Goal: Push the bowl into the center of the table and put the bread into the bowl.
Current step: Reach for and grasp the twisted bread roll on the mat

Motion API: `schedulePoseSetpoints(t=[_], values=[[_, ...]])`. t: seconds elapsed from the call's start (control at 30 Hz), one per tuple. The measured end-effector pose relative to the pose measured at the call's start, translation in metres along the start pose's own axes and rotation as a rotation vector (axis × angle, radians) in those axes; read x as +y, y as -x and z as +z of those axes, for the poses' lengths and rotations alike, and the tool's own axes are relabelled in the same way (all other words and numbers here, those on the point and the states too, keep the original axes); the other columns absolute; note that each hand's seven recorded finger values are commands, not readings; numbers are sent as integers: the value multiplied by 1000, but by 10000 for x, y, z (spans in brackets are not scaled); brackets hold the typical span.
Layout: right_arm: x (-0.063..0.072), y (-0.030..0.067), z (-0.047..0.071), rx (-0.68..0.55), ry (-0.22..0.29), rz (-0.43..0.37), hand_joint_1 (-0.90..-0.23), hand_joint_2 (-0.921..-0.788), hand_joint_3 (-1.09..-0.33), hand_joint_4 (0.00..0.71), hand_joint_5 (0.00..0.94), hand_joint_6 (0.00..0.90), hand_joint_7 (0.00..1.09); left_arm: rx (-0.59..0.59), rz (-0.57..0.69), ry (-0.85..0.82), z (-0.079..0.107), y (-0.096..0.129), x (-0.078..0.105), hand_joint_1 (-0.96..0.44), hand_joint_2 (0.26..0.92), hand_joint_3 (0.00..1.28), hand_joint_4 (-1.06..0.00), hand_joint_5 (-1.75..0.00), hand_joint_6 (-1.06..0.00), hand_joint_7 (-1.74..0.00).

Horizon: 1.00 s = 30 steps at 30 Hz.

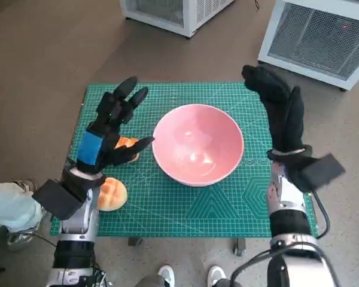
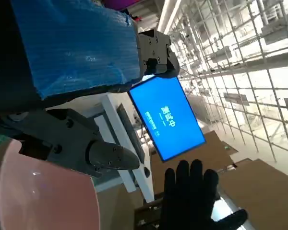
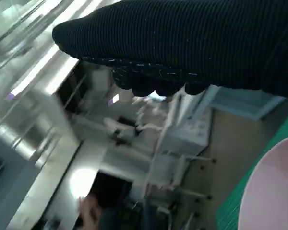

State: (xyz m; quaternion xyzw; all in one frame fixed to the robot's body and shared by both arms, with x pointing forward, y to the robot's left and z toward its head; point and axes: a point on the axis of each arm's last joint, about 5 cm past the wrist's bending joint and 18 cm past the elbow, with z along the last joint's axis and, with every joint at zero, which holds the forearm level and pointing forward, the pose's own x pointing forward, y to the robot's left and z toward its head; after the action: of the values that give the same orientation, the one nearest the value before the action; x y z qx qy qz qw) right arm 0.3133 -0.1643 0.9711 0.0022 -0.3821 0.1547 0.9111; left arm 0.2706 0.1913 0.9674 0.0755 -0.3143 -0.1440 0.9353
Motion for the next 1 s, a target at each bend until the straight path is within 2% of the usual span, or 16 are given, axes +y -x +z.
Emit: schedulePoseSetpoints(t=[0.3,0.4,0.5,0.57,0.67,0.77,1.0], values=[[12,10,60,-27,-30,37,-766,-921,-685,263,0,245,277,-6,-22,1,24,-34,18,-331,921,152,-303,-121,-73,-453],[22,14,61,-24,-33,47,-771,-921,-685,261,0,203,359,-9,-29,-26,63,-41,69,-329,921,109,-295,-106,-80,-450],[28,12,59,-23,-36,52,-771,-921,-685,260,0,177,409,13,-62,-124,141,-50,182,-324,910,50,-267,-59,-107,-420],[27,12,58,-22,-37,52,-772,-921,-686,260,0,170,423,50,-103,-248,235,-62,304,-255,882,26,-254,-32,-149,-366],[24,12,60,-22,-36,51,-771,-921,-686,260,0,162,437,152,-171,-442,425,-89,507,-60,838,8,-246,-9,-248,-172],[21,10,61,-23,-35,51,-768,-921,-687,260,0,158,444,262,-206,-582,588,-116,654,39,818,3,-240,-3,-279,-97],[25,17,42,-8,-37,41,-766,-921,-688,259,0,153,454,529,-239,-795,811,-170,832,109,802,0,-228,-1,-302,-48]])
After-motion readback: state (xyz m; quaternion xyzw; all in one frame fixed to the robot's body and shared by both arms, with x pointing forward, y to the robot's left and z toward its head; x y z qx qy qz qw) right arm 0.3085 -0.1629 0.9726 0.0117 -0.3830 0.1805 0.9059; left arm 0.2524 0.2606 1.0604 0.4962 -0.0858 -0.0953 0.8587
